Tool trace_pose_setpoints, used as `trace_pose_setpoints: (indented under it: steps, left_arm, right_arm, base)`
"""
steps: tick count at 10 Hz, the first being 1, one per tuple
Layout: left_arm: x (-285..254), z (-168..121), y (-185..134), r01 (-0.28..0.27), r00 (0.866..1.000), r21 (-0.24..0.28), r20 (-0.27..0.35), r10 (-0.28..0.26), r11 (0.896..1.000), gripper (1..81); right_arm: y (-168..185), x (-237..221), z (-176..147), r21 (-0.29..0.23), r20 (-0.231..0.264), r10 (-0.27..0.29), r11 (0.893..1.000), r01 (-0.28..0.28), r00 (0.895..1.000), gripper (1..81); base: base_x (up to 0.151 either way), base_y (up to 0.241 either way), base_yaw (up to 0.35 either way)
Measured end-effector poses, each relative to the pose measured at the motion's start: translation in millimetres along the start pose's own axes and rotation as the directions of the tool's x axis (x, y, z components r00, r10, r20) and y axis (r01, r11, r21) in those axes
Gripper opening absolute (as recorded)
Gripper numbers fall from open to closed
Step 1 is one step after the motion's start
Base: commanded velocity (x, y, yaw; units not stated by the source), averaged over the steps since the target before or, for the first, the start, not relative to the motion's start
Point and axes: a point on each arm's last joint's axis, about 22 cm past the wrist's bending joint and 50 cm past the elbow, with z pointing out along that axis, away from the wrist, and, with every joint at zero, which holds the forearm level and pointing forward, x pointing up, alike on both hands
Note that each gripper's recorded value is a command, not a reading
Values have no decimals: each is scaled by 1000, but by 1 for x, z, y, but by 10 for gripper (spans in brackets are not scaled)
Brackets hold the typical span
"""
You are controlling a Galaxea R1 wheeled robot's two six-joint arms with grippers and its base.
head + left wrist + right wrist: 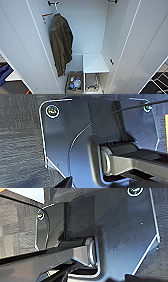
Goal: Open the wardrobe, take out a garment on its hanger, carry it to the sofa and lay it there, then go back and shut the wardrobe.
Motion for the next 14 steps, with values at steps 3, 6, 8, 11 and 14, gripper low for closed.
trace_pose_setpoints:
  steps: [3,6,8,11,14]
  left_arm:
    - [7,-43,-80,58,998,40,-38,-57,998,811]
    - [33,-103,-153,122,983,52,-144,-113,991,811]
    - [63,-151,-204,167,964,81,-224,-146,983,811]
    - [156,-212,-244,249,898,67,-390,-204,966,811]
    - [209,-309,-320,389,798,88,-529,-288,917,811]
  right_arm:
    - [93,22,-50,-83,-62,3,996,-8,998,811]
    - [169,81,-105,-157,-172,41,985,-68,984,811]
    - [211,159,-145,-202,-285,35,975,-96,958,811]
    - [209,254,-169,-182,-407,33,976,-117,913,811]
    - [245,351,-236,-202,-541,62,959,-201,838,811]
  base:
    - [0,0,0]
    - [0,0,0]
    - [0,0,0]
    - [0,0,0]
    - [0,0,0]
